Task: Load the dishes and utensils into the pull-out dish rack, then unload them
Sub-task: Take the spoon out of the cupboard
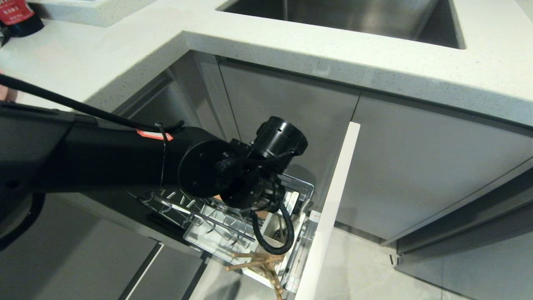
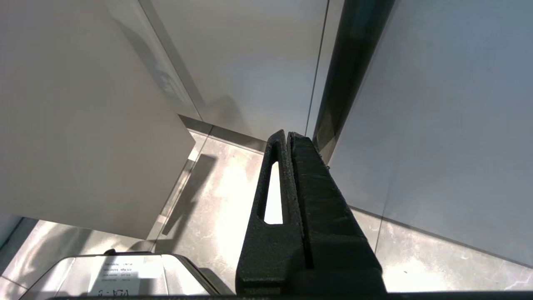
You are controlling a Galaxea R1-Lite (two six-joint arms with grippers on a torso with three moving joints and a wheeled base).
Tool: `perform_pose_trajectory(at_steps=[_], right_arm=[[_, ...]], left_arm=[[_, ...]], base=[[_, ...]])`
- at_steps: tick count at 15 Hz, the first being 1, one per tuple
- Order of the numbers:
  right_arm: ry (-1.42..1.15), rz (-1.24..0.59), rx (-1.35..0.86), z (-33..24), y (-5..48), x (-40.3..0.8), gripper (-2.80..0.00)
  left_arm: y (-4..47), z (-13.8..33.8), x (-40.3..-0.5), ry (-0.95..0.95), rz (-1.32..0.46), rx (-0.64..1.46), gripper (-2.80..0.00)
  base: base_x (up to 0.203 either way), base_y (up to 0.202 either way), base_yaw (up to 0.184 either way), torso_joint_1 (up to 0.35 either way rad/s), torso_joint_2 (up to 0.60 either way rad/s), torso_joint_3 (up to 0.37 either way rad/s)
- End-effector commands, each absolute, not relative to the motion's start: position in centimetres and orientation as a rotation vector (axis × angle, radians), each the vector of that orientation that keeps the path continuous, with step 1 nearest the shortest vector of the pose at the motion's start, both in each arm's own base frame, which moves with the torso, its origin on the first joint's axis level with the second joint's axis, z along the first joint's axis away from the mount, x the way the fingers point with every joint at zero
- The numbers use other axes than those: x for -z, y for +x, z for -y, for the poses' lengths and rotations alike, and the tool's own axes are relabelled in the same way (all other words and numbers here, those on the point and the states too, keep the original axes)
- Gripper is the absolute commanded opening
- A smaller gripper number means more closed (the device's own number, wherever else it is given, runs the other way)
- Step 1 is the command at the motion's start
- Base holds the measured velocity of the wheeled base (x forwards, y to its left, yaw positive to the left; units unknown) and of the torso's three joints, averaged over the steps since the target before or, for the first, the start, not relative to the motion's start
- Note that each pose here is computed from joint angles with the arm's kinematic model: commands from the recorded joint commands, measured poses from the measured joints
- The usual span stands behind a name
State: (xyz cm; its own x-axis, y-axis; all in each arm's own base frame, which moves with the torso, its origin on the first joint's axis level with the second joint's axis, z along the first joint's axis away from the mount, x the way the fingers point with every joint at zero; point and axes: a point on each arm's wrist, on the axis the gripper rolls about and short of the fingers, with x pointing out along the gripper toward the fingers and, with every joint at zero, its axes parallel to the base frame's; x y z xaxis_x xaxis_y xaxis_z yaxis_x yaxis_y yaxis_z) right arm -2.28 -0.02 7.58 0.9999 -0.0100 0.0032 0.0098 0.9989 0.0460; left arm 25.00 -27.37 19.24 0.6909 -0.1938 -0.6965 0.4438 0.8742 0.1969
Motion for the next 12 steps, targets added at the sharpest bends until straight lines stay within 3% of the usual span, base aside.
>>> perform_pose_trajectory(at_steps=[1,12], right_arm=[[0.046,0.003,0.01,0.02,-2.28,-7.58,-2.8],[0.046,0.003,0.011,0.02,-2.28,-7.58,-2.8]], left_arm=[[25.43,27.59,-18.72,0.37,-0.736,0.355,0.0],[26.37,27.76,-18.18,0.353,-0.72,0.341,0.0]], base=[[0.0,0.0,0.0,0.0,0.0,0.0],[0.0,0.0,0.0,0.0,0.0,0.0]])
